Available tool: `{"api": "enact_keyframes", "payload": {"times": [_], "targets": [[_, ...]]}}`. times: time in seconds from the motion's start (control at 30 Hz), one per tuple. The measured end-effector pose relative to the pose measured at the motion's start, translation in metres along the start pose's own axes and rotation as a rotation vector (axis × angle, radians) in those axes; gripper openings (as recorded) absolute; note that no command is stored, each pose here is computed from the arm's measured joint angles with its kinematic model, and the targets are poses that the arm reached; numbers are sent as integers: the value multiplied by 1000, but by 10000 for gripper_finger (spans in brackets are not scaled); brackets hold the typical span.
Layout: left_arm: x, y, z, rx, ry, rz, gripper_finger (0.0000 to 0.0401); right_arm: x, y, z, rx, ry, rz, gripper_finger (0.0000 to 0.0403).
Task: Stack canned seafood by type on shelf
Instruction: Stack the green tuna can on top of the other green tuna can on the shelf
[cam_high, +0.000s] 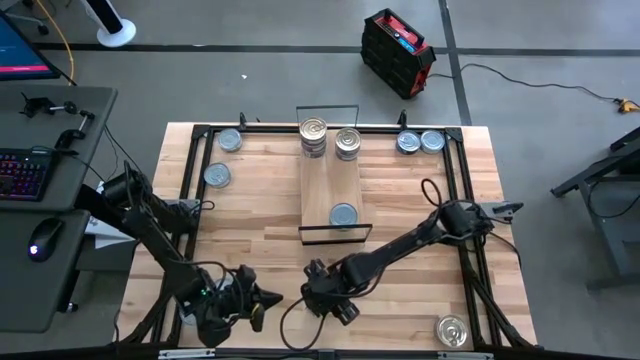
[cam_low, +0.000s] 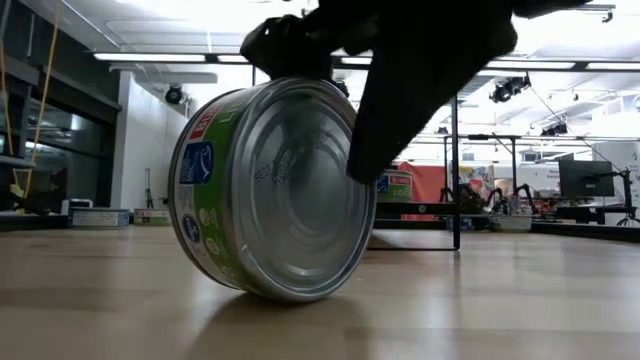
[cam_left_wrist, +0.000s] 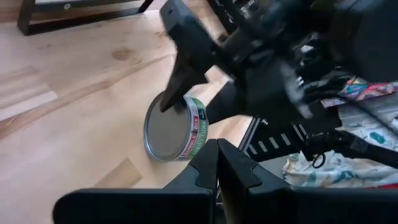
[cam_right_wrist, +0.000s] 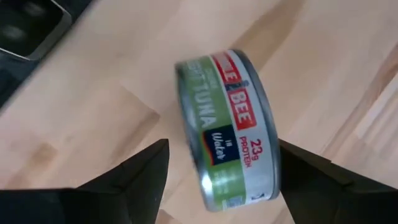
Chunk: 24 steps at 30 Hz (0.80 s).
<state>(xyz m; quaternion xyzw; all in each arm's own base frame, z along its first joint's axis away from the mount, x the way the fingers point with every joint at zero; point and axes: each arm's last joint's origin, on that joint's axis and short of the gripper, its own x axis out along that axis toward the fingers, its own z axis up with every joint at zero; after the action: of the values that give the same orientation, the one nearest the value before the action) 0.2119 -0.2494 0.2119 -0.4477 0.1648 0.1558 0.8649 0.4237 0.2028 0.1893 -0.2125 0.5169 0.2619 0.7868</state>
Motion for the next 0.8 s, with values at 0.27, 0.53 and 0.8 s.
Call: {"api": "enact_keyframes", "payload": {"times": [0.27,0.53,0.8], "targets": [[9,-1,8,-20,-27,8,0,-3,7,4,20,-5,-78,145],[1,-10,53,120,-77,13,0,-45,44,2,223,45,-59,107],[-31,-18,110,320,-75,-41,0,-60,119,-40,464,194,-60,107]]}}
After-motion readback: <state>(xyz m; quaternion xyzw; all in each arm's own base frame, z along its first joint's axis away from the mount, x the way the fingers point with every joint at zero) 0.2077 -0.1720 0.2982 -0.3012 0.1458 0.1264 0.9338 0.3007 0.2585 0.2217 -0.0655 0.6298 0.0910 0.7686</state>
